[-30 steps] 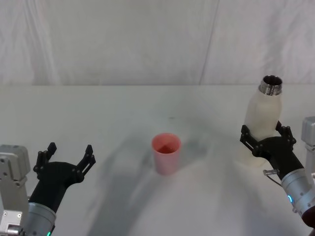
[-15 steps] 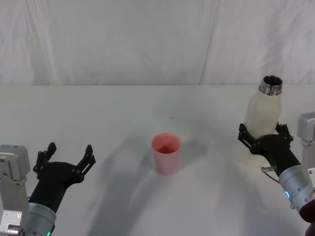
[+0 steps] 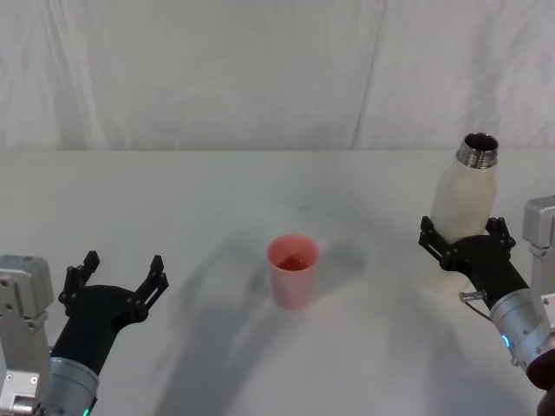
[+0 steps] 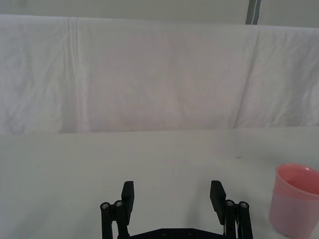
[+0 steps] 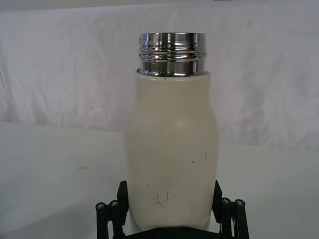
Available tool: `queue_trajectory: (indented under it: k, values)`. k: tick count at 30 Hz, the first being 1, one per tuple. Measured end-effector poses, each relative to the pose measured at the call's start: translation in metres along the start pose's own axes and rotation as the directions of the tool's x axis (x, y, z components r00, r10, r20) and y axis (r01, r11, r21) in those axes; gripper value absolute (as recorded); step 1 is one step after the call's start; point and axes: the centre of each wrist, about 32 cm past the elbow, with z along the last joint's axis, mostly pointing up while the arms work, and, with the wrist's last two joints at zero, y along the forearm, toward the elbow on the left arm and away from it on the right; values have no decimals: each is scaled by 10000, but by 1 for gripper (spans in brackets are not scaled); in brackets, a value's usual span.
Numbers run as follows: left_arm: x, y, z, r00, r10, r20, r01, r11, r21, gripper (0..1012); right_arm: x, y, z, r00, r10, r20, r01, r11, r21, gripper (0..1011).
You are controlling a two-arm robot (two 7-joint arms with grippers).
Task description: Grasp the thermos with one hand and pour water into the cup lid.
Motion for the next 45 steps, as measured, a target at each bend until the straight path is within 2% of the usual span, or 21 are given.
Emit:
queue_trajectory:
  k: [3, 19, 23, 33, 39, 42, 43, 45]
  values:
    - [0, 0, 0, 10000, 0, 0, 0, 10000, 0, 1001, 1, -1, 0, 10000, -3, 2, 3, 10000, 0, 953]
    - [0, 0, 0, 10000, 0, 0, 0, 10000, 0, 1001, 2, -6, 2, 10000, -17, 5, 17, 10000, 4, 950]
    - [0, 0, 0, 10000, 0, 0, 0, 10000, 0, 1001, 21, 4, 46, 9996, 195, 213, -197, 9998, 93, 950]
    - [0, 0, 0, 10000, -1, 0, 1, 10000, 0, 1001, 85, 92, 234, 9942, 400, 994, -460, 9972, 589, 950]
    - [0, 0, 0, 10000, -1, 0, 1, 10000, -1, 1001, 98, 117, 309, 9870, 448, 1543, -554, 9963, 652, 950]
    - [0, 0, 0, 10000, 0, 1, 0, 10000, 0, 1001, 103, 125, 361, 9729, 630, 2223, -768, 9956, 539, 950]
    - [0, 0, 0, 10000, 0, 0, 0, 10000, -1, 1001, 103, 125, 361, 9729, 630, 2223, -768, 9956, 539, 950]
    - [0, 0, 0, 10000, 0, 0, 0, 10000, 0, 1001, 120, 133, 421, 9514, 923, 2939, -1069, 9937, 338, 950]
